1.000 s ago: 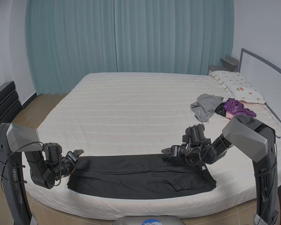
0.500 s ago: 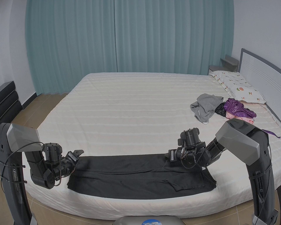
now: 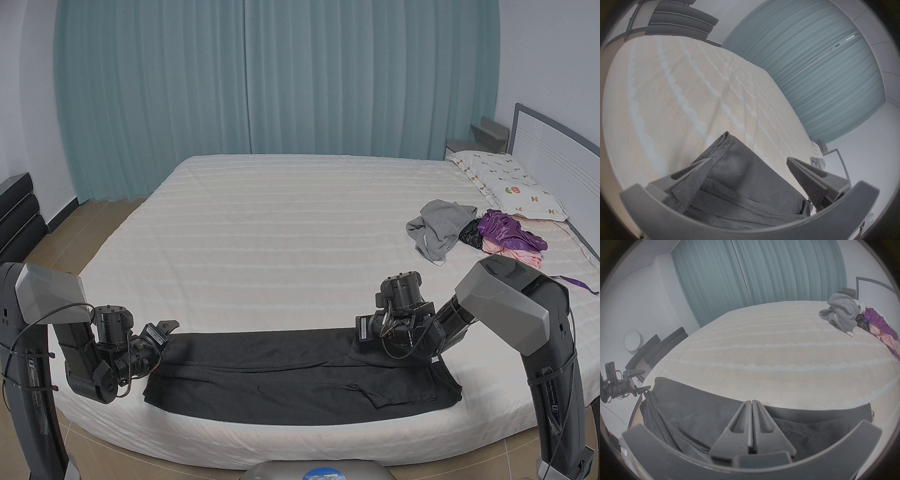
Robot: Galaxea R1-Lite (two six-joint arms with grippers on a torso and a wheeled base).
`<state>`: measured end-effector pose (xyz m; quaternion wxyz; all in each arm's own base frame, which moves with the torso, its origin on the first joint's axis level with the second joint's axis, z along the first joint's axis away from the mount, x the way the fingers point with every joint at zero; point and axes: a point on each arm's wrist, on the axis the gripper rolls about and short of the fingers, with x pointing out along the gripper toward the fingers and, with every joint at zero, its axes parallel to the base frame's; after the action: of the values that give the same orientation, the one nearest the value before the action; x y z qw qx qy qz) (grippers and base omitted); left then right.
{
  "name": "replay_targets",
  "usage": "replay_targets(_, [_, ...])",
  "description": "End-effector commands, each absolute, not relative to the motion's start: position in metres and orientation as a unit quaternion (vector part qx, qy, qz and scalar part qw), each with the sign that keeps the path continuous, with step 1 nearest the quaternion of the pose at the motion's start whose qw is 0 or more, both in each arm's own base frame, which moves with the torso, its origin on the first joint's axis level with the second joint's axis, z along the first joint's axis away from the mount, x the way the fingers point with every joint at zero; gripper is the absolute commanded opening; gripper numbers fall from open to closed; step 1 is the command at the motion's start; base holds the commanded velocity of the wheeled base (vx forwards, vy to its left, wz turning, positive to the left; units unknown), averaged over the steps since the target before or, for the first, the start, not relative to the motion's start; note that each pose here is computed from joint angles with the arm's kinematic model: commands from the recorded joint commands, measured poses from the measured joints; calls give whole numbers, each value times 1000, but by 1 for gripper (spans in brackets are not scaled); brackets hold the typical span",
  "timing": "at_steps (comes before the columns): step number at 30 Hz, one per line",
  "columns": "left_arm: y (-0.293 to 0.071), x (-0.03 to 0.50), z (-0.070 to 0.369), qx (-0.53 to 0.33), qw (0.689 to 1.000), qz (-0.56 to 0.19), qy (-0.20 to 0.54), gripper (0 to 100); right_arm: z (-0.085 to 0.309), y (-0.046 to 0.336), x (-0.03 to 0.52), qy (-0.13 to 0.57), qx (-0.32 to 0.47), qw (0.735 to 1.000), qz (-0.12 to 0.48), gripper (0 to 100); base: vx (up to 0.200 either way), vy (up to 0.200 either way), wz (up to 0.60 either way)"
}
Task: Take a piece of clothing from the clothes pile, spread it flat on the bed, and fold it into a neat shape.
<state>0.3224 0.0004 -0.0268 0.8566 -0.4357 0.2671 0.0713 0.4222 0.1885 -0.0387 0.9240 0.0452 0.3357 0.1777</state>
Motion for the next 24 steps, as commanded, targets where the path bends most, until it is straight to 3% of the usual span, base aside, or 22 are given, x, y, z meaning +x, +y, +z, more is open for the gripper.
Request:
replay_targets(1, [0,323,-28,-435,856,71,268,100,-42,191,421,338,43,923,180,0,0,0,0])
replay_targets(2, [0,323,-28,-435,856,71,268,100,-43,191,421,339,42,922,180,0,0,0,0])
replay_targets(3, [0,323,-28,-435,856,71,268,100,-46,191,421,340,43,922,180,100,0,0,0])
replay_targets(10, [0,323,-28,-435,856,71,268,100,-27,183,426,315,77,931,169,100,0,0,0])
replay_targets(15, [0,323,-28,-435,856,71,268,100,-8,148,431,315,140,929,131,100,0,0,0])
replay_targets(24, [0,323,-28,-436,856,71,268,100,-15,84,427,351,201,909,102,100,0,0,0])
